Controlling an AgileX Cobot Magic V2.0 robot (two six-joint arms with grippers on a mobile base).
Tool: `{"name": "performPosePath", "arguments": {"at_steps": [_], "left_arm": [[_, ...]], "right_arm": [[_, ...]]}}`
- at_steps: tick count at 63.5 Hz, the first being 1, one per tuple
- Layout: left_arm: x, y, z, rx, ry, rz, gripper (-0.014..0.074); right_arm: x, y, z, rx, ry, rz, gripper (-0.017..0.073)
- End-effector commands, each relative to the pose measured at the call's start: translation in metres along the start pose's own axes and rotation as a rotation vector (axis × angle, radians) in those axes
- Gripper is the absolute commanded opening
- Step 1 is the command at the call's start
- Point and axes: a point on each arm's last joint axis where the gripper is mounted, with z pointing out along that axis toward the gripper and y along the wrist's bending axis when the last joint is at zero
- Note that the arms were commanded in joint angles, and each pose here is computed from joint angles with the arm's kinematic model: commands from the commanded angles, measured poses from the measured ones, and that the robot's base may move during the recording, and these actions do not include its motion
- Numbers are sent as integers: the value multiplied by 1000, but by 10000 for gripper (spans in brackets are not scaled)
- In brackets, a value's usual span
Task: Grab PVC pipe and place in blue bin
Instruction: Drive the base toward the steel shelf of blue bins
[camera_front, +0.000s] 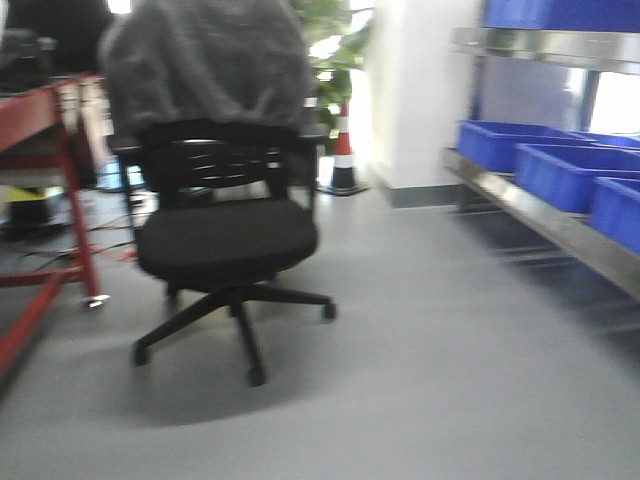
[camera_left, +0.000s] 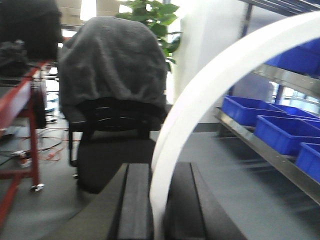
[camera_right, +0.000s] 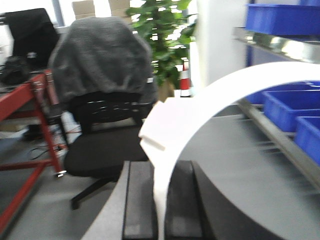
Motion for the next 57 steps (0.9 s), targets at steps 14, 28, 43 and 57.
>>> {"name": "performPosePath", "arguments": {"at_steps": [14,28,43,57], "left_arm": [[-3,0,-1,0,-33,1,-111],[-3,0,-1,0,-33,1,-111],[-3,0,-1,0,-33,1,-111],[-3,0,-1,0,-33,1,-111]], "right_arm": [[-2,0,-1,3,-32,-18,-167],[-2,0,-1,3,-32,-18,-167],[-2,0,-1,3,-32,-18,-167],[-2,0,-1,3,-32,-18,-167]]}}
